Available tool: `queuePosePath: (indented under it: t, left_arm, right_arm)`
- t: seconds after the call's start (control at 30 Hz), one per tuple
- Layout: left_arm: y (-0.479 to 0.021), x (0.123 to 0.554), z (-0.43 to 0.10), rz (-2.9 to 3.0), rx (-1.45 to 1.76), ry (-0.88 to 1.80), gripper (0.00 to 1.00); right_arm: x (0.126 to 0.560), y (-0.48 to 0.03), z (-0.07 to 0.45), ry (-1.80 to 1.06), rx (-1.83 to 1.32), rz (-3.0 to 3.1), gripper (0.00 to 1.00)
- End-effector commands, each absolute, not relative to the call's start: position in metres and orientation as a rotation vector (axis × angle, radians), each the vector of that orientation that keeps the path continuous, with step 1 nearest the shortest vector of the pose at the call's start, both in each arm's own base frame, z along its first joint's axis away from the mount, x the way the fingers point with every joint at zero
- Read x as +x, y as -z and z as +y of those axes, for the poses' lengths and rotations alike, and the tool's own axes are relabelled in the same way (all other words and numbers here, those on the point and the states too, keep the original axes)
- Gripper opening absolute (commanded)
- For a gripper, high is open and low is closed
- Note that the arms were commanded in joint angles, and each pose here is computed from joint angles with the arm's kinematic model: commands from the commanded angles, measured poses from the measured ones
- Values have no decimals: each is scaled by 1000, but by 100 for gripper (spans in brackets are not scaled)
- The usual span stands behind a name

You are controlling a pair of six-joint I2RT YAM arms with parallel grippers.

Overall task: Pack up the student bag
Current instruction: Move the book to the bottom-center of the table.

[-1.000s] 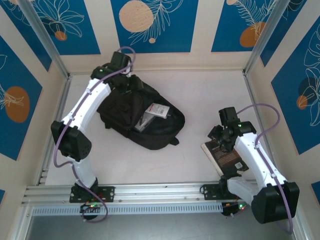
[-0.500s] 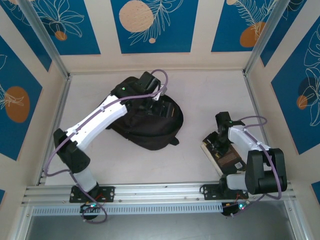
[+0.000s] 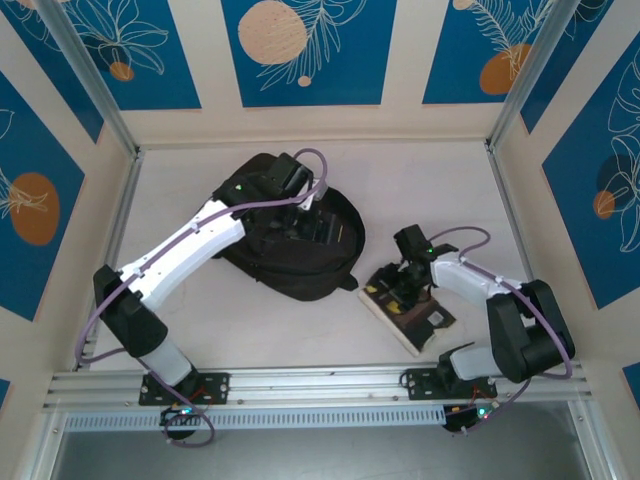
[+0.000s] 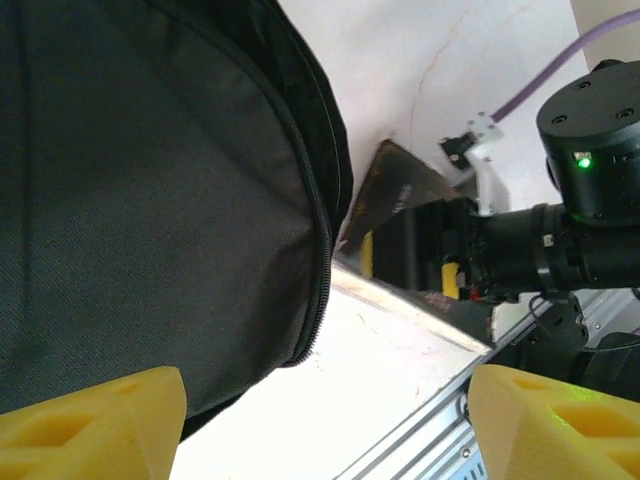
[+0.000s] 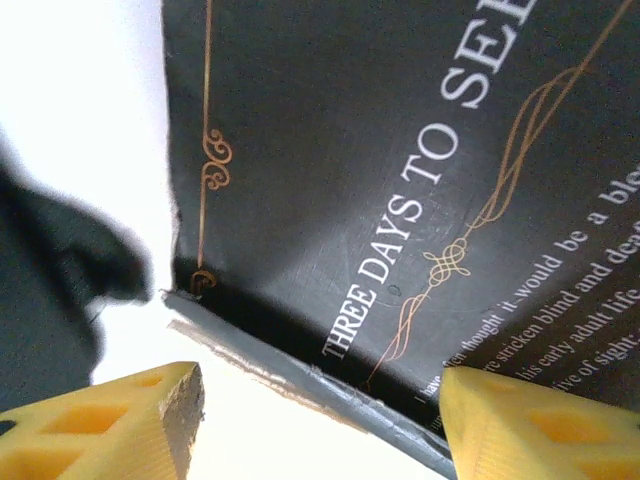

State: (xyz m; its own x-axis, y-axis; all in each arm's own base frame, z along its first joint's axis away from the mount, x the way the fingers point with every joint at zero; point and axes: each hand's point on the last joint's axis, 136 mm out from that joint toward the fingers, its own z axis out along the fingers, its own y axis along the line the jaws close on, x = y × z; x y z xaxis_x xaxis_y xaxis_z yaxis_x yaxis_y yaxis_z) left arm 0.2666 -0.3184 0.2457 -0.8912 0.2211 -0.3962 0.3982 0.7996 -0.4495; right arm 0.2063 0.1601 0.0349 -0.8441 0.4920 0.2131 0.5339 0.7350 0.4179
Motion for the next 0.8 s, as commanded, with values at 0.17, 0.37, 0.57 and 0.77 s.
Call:
queuePosePath:
  t: [0.17, 0.37, 0.57, 0.77]
  left_arm:
    - [-220, 219, -364, 2685, 678, 911, 49]
    - [-152, 163, -391, 2781, 995, 837, 28]
    - [-90, 131, -409, 2822, 1204, 689, 14]
    - [-50, 140, -421, 2860, 1131, 603, 6]
  right_arm:
    - [228, -108, 139, 1015, -803, -3006, 68]
    - [241, -92, 81, 665, -1037, -3112, 71]
    - [266, -66, 50, 557, -1103, -3090, 73]
    - [260, -36, 37, 539, -1206, -2868, 75]
